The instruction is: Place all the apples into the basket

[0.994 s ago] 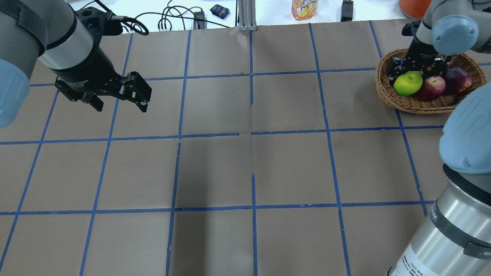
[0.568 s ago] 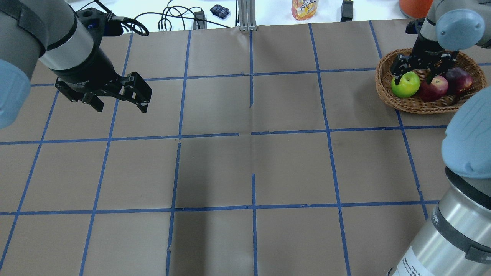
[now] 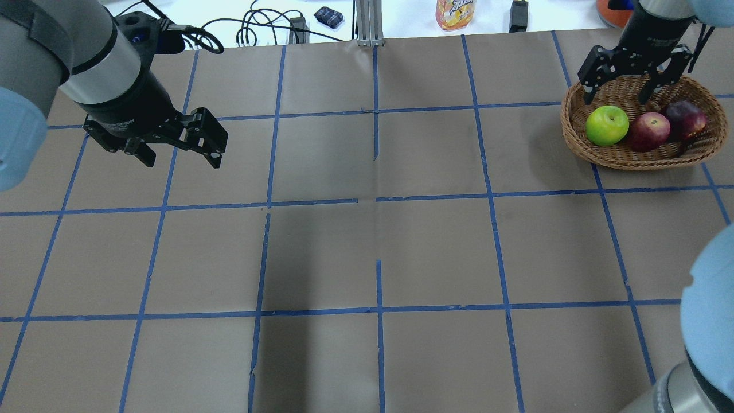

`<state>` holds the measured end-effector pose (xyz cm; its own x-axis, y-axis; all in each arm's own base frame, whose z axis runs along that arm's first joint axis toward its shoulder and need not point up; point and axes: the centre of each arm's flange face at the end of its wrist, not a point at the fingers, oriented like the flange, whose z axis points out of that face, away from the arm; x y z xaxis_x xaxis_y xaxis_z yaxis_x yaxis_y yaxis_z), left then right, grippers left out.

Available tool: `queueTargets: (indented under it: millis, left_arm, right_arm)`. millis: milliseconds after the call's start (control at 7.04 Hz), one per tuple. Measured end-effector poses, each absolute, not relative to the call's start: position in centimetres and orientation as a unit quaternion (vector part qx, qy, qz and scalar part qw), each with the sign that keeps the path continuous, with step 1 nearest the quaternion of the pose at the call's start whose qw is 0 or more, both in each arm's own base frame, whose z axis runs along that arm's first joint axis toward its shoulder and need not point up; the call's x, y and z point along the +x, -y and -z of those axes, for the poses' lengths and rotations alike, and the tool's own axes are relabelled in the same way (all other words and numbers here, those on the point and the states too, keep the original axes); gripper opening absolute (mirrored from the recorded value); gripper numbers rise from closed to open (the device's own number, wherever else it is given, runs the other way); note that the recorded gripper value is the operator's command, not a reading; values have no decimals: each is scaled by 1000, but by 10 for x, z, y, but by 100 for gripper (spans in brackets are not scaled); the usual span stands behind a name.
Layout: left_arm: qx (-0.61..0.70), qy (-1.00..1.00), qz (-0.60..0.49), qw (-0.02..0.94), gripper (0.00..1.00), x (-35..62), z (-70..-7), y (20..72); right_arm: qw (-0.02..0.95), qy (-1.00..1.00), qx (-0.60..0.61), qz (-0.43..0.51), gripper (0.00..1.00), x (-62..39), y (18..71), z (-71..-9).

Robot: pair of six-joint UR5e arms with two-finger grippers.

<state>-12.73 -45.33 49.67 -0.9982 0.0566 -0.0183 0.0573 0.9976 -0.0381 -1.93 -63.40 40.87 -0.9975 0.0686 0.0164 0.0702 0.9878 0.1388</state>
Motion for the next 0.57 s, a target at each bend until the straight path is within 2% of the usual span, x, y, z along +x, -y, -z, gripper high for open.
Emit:
queueTargets:
  millis: [284, 568]
  left_arm:
    - [29, -999, 19, 8, 100, -128, -496, 453]
    - [30, -999, 18, 9, 100, -130, -495, 454]
  right_arm:
    - [9, 998, -39, 58, 100, 69, 588, -465]
    - [13, 998, -24, 54, 100, 122, 547, -483]
